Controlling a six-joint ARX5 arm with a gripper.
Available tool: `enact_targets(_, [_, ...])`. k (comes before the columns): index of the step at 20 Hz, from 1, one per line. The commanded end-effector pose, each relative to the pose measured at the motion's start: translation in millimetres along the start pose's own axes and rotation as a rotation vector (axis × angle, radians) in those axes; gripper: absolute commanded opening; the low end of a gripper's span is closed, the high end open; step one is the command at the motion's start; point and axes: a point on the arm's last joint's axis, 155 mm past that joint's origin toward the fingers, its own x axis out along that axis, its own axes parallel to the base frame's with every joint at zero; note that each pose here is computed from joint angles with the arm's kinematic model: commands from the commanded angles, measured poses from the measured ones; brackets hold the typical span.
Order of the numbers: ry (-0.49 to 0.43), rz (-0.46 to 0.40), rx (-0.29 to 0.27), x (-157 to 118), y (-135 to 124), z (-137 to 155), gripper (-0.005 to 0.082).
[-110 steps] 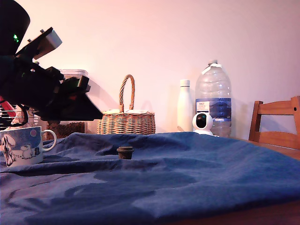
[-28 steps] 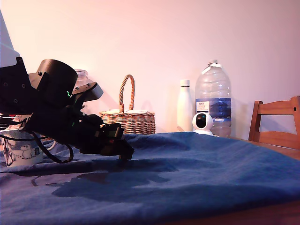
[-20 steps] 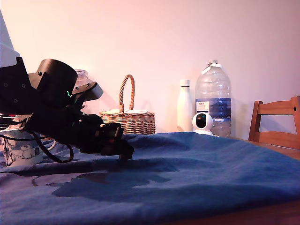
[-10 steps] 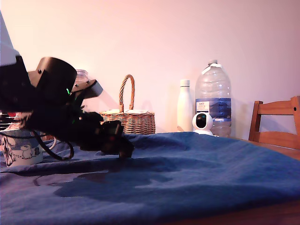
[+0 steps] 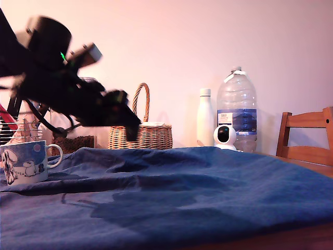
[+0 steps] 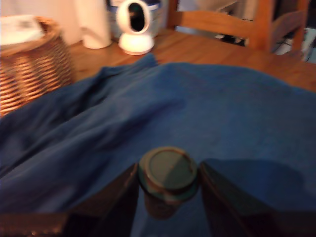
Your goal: Pick up the coffee capsules on the table and drop them inside the coffee cup
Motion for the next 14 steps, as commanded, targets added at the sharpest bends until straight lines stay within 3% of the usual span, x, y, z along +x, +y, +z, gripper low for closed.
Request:
enact_targets(1, [-0.016,0.022,0.009,-7,10,10,0.0252])
enact_targets(9, [-0.025,0.158,-0.033,-44,69,24,0.0252])
enact_targets(14, [0.017,0.236,-0.082,-61,104,10,0.0252])
